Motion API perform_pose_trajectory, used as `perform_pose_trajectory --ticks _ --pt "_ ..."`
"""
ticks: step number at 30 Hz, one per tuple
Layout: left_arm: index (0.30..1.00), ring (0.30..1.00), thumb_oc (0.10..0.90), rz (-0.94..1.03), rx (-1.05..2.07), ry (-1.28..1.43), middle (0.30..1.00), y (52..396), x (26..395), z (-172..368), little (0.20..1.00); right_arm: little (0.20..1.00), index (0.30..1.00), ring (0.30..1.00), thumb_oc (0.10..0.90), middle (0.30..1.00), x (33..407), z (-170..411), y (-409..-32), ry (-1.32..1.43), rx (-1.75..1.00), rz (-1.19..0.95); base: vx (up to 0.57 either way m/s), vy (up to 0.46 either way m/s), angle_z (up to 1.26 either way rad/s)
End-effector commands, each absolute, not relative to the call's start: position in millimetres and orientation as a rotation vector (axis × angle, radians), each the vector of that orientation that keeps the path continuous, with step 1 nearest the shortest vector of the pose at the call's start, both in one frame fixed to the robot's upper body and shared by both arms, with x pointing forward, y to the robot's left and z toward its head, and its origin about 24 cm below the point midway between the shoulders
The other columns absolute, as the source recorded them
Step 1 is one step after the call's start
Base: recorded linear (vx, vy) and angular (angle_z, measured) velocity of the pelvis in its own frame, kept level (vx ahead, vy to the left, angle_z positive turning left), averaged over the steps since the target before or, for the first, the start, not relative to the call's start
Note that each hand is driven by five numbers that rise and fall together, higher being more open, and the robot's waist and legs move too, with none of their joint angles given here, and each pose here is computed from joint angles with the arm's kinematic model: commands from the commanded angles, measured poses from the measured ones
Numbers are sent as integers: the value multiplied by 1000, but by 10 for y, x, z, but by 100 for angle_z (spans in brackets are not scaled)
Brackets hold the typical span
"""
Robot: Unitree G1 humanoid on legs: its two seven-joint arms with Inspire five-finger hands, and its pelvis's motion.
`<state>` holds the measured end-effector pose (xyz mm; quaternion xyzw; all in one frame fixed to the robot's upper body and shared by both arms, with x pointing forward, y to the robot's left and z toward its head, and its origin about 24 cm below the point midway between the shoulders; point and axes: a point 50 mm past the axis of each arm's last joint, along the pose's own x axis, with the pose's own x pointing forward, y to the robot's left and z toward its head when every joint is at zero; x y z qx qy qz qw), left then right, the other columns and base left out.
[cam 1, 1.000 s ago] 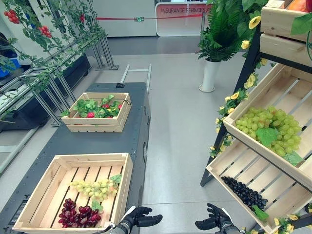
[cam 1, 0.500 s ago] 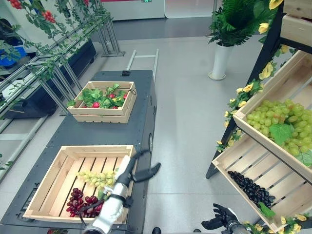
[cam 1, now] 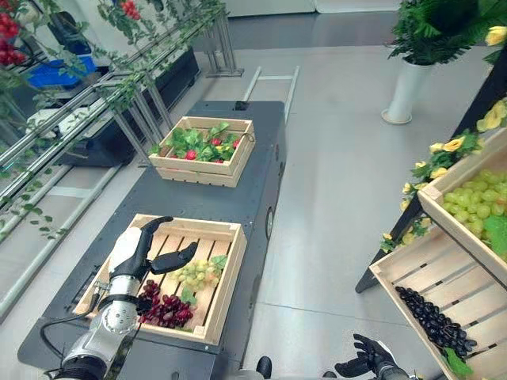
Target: Pick up the fruits from the basket on one side to the basket on the other side
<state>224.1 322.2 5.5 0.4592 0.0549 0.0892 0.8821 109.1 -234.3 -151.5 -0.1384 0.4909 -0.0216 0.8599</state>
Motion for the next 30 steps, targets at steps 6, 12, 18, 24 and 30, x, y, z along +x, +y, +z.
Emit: perform_pose_trajectory --ticks 6,12,18,24,30 --pt "900 900 800 401 1211 -151 900 3583 2608 916 900 900 900 900 800 900 1603 -1293 -2414 856 -315 -4 -29 108 24" --pt "900 900 800 458 1337 -131 900 3681 2705 1021 900 900 900 900 800 900 2008 -1065 -2462 719 -336 -4 -92 110 12" --pt "900 900 800 542 1428 -97 900 3845 2792 1246 900 900 900 900 800 900 2234 -908 -2503 648 -376 8 -78 93 4" --pt "900 900 800 597 1515 -128 900 3909 2890 1561 900 900 900 900 800 900 2379 -782 -2534 595 -405 30 -26 100 4" --pt "900 900 800 574 1654 -158 900 3909 2983 1903 900 900 900 900 800 900 2486 -671 -2537 540 -414 69 0 73 0"
